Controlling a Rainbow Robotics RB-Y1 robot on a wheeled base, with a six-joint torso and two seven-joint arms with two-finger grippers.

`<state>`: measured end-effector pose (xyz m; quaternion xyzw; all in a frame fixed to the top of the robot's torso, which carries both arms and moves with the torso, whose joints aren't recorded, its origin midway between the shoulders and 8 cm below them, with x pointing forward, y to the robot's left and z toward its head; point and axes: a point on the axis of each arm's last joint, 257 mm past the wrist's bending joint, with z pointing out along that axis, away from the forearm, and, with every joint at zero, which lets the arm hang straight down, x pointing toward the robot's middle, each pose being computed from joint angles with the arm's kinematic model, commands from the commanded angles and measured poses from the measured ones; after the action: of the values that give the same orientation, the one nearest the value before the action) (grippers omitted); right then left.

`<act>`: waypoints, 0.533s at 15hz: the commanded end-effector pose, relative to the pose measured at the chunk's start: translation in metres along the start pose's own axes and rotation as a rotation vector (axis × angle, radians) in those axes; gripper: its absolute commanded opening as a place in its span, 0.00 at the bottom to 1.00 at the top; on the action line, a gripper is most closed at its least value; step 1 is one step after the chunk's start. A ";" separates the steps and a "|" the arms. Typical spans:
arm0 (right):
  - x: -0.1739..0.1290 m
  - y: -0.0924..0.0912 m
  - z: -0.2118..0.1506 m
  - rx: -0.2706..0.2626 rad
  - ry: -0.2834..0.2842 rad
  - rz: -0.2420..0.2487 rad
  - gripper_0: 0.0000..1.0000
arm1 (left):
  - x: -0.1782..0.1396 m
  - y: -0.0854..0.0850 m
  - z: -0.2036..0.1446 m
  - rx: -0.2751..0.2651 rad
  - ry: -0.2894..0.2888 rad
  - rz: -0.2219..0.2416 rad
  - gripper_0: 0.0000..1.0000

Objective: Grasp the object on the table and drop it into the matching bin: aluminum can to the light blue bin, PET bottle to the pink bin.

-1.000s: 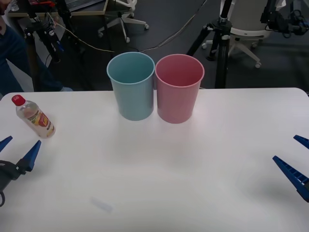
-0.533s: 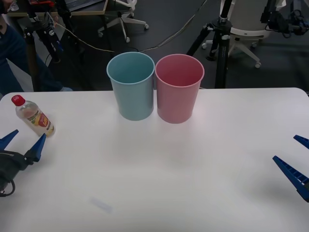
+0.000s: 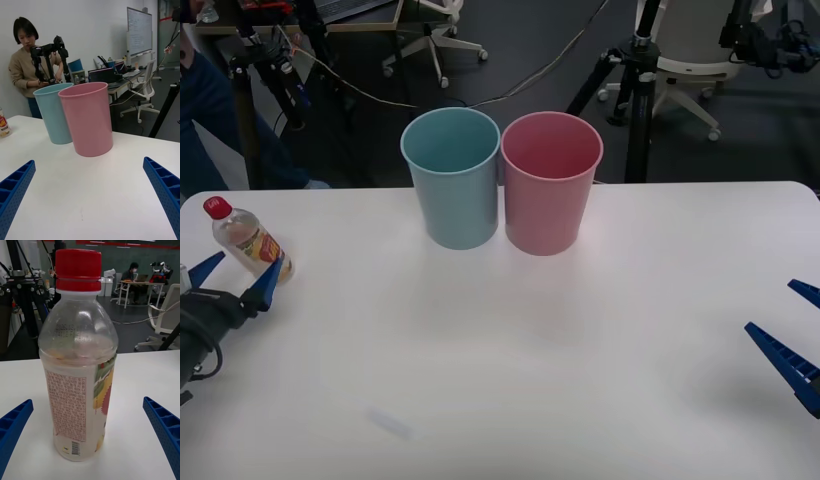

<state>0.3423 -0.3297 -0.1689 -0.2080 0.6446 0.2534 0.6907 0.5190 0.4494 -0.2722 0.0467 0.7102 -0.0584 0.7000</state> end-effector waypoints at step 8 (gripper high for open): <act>0.000 0.000 0.000 0.000 0.000 0.000 1.00 | -0.015 0.012 0.038 -0.084 0.020 -0.001 1.00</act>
<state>0.3423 -0.3297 -0.1689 -0.2080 0.6446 0.2534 0.6907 0.5560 0.4556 -0.2583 0.0205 0.7178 -0.0302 0.6952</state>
